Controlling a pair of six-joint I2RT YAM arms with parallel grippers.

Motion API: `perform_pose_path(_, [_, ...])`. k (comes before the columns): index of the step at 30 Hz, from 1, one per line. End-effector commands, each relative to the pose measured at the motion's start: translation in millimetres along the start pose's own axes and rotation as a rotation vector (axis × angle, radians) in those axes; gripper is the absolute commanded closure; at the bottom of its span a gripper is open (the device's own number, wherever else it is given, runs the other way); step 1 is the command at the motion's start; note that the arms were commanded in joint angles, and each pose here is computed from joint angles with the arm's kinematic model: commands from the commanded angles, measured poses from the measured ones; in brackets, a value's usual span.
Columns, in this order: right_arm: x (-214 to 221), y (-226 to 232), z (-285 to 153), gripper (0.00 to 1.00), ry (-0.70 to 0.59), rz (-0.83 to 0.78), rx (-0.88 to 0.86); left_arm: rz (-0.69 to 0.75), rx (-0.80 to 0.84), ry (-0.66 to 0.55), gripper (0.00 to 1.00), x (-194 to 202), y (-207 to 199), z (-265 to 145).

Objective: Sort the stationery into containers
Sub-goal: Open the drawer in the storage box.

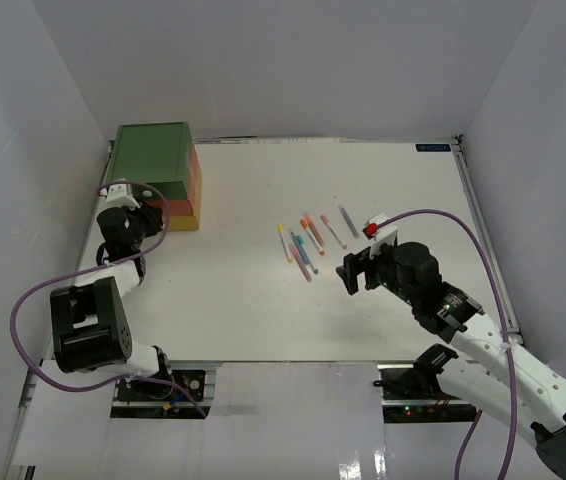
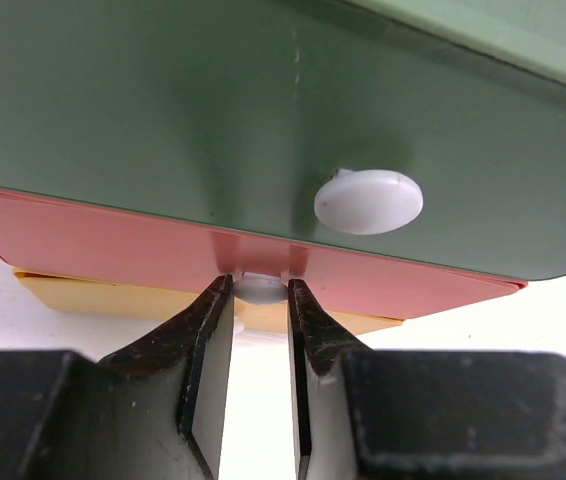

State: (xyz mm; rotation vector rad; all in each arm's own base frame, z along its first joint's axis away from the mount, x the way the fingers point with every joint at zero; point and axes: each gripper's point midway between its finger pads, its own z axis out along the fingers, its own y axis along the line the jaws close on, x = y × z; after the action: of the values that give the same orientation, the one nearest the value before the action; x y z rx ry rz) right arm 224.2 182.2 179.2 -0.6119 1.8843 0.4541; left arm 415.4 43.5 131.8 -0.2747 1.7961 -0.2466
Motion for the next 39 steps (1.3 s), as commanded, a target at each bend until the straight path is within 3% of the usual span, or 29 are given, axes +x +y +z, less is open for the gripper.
perform_pose_path(1, [-10,0,0,0.1,-0.049,0.003,0.004,0.018,0.025,-0.055,0.73,-22,-6,1])
perform_pose_path(18, [-20,4,-8,0.1,-0.097,0.005,-0.019,0.014,-0.047,-0.011,0.76,-4,-1,-38])
perform_pose_path(39, [-25,9,-11,0.1,-0.115,0.003,-0.049,0.001,-0.129,0.07,0.71,20,4,-85])
